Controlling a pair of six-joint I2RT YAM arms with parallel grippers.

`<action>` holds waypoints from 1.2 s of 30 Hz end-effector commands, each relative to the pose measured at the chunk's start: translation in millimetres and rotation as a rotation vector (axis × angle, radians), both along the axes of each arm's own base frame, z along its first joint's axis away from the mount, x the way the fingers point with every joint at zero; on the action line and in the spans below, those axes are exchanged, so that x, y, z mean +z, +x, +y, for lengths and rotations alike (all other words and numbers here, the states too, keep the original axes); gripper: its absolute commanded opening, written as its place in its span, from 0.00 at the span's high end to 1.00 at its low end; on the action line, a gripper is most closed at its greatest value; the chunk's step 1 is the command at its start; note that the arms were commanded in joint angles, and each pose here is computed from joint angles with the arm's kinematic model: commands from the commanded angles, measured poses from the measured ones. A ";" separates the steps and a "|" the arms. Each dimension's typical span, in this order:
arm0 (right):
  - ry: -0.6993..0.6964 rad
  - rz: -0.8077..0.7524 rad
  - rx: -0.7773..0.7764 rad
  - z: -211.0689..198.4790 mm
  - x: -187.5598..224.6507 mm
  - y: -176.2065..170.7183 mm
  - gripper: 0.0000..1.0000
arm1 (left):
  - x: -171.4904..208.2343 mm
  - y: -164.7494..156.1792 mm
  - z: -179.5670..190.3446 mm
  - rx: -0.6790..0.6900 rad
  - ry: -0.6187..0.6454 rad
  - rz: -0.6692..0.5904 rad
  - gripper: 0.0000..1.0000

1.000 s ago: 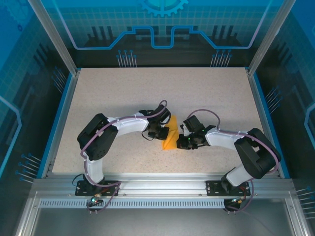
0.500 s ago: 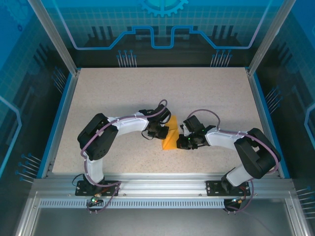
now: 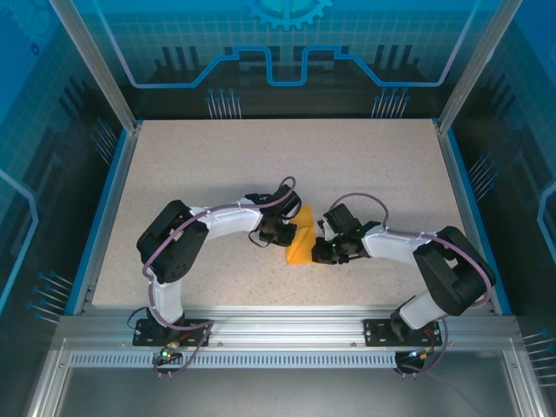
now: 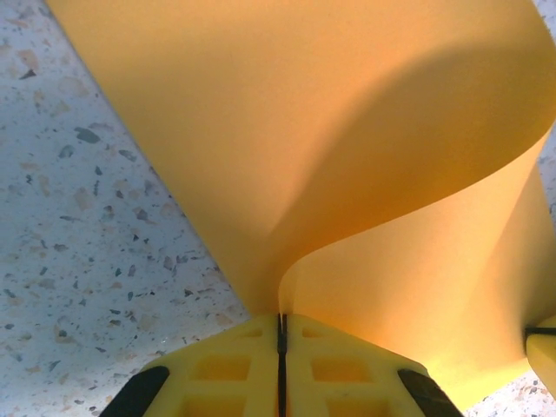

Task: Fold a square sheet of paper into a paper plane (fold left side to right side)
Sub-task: Fold the triangle a second time at the center of the table.

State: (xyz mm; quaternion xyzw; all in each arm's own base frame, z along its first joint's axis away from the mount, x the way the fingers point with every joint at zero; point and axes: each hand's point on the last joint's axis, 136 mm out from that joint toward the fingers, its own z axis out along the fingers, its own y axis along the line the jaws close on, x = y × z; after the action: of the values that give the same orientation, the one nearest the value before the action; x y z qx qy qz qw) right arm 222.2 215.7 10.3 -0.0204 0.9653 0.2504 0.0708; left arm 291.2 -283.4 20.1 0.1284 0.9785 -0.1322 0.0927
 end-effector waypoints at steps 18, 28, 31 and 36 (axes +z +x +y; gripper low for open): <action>-0.101 0.080 0.022 -14.6 -22.9 -21.1 0.97 | -14.6 -1.0 3.4 -0.015 0.024 0.030 0.89; 0.060 -0.012 0.006 3.2 10.9 -1.5 0.97 | -18.8 -6.9 7.0 -0.020 0.034 0.046 0.89; 0.173 -0.072 -0.018 14.3 31.7 12.1 0.97 | -19.4 -8.5 7.6 -0.020 0.033 0.048 0.89; 0.287 -0.140 -0.069 28.0 51.7 36.8 0.98 | -19.8 -9.3 7.3 -0.022 0.030 0.051 0.90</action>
State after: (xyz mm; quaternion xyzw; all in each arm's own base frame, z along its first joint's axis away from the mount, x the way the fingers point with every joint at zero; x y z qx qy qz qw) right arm 241.4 230.8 41.1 -0.0043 0.9360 0.3317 0.1177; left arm 290.9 -283.1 14.9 0.1300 0.9790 -0.1299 0.0885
